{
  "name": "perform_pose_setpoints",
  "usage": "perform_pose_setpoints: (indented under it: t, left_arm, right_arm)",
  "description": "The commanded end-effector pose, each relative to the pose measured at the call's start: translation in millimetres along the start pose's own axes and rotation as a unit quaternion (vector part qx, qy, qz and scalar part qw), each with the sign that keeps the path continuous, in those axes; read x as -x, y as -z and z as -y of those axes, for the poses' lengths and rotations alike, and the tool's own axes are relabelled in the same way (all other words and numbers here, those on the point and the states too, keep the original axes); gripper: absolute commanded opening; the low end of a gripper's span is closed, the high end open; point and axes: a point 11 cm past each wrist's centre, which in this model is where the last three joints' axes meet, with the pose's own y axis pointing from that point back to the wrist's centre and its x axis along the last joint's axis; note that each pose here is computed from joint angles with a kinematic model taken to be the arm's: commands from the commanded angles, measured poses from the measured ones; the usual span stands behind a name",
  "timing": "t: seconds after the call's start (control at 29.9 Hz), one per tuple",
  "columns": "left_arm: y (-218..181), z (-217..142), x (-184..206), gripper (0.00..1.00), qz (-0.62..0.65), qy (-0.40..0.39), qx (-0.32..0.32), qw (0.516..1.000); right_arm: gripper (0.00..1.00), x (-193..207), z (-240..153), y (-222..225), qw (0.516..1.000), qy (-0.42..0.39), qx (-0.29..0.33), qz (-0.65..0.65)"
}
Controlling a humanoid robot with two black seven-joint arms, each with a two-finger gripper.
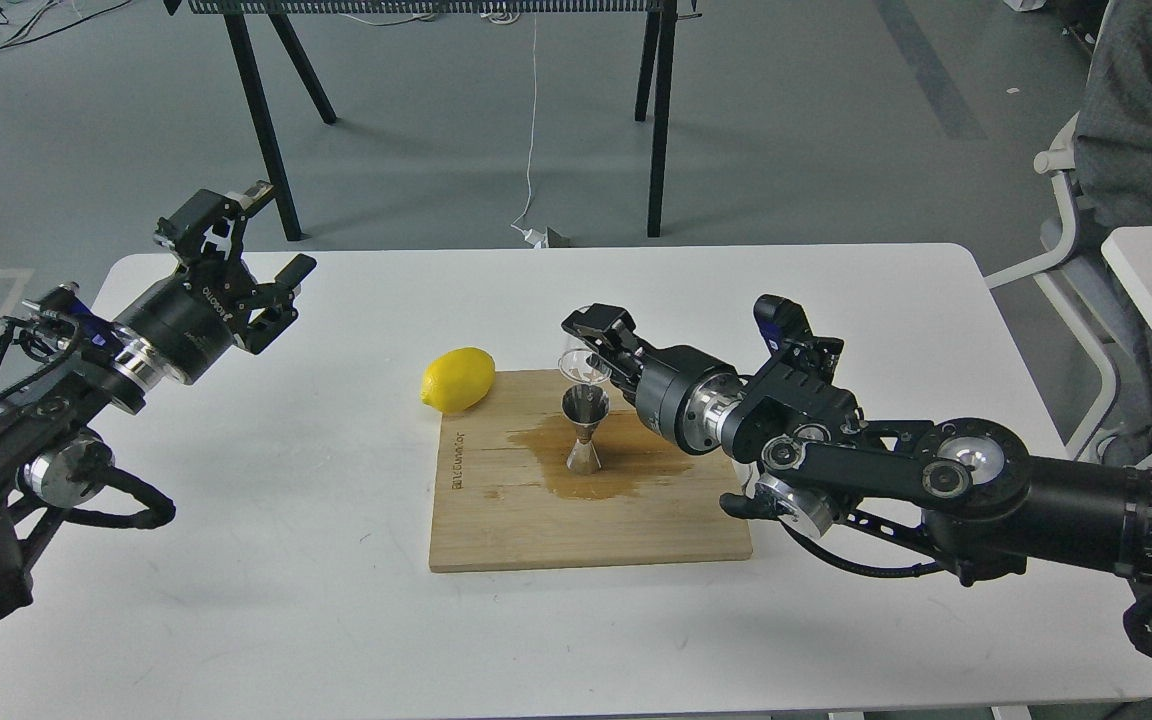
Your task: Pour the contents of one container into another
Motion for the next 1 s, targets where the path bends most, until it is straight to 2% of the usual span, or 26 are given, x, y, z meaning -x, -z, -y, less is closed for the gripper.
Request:
perform_pose_setpoints:
  t: [0.0,0.97]
  left_arm:
    - [0,0,0,0.93,0.0,0.001,0.0,1.0]
    - [1,-1,0,0.93,-0.001,-0.001,0.0,1.0]
  right_arm:
    - [0.46,-2,1,-2,1.0,-0.001,0.003,-0.011]
    - [0.46,12,8,-1,0.996,0.018,-0.004,-0.089]
